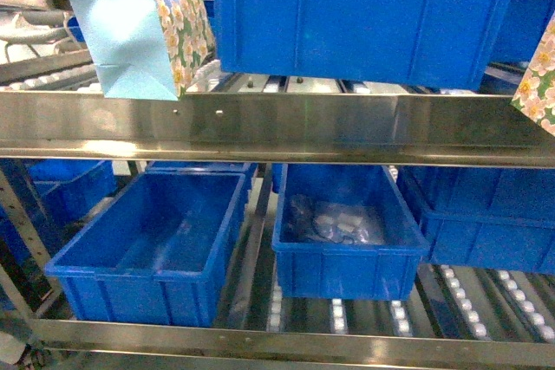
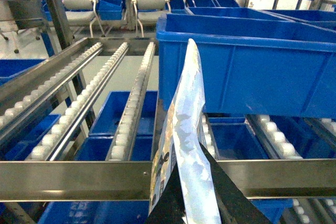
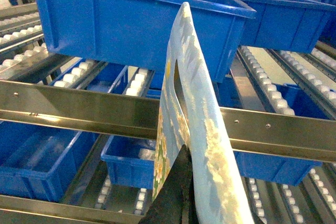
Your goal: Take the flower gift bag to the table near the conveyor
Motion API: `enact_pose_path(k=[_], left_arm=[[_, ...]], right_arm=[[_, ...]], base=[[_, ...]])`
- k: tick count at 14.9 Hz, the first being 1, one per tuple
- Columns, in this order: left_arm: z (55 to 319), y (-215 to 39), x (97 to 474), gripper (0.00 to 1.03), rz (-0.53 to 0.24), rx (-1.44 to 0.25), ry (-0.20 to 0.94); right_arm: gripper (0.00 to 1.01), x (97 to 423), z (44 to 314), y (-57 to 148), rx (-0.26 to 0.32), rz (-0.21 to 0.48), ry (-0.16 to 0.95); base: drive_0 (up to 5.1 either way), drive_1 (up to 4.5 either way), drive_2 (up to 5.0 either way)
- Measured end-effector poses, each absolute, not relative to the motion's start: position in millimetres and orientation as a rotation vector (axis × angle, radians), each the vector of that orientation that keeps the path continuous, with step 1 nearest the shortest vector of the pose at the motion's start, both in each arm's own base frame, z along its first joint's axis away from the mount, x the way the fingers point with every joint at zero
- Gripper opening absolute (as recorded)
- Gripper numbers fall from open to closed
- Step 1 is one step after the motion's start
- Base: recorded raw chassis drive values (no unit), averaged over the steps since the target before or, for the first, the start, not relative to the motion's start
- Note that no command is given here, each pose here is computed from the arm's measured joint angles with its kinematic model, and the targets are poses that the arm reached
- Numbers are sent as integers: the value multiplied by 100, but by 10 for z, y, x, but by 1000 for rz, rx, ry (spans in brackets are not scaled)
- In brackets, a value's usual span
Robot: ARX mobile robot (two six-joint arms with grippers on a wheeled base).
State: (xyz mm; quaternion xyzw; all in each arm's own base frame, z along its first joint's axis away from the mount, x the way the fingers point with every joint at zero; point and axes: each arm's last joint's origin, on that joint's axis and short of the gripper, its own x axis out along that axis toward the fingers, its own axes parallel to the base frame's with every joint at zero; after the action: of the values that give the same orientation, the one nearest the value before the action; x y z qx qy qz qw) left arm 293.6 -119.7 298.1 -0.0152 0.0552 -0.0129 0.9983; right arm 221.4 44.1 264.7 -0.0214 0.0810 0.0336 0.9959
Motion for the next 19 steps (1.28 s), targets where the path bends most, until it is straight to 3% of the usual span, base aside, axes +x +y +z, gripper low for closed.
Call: enact_pose_path(k=[19], left_arm=[[2985, -1198, 2933, 2, -27, -32, 108]], right_arm=[[2, 2214, 2648, 442, -43, 68, 161]], base=[[-484, 230, 270]])
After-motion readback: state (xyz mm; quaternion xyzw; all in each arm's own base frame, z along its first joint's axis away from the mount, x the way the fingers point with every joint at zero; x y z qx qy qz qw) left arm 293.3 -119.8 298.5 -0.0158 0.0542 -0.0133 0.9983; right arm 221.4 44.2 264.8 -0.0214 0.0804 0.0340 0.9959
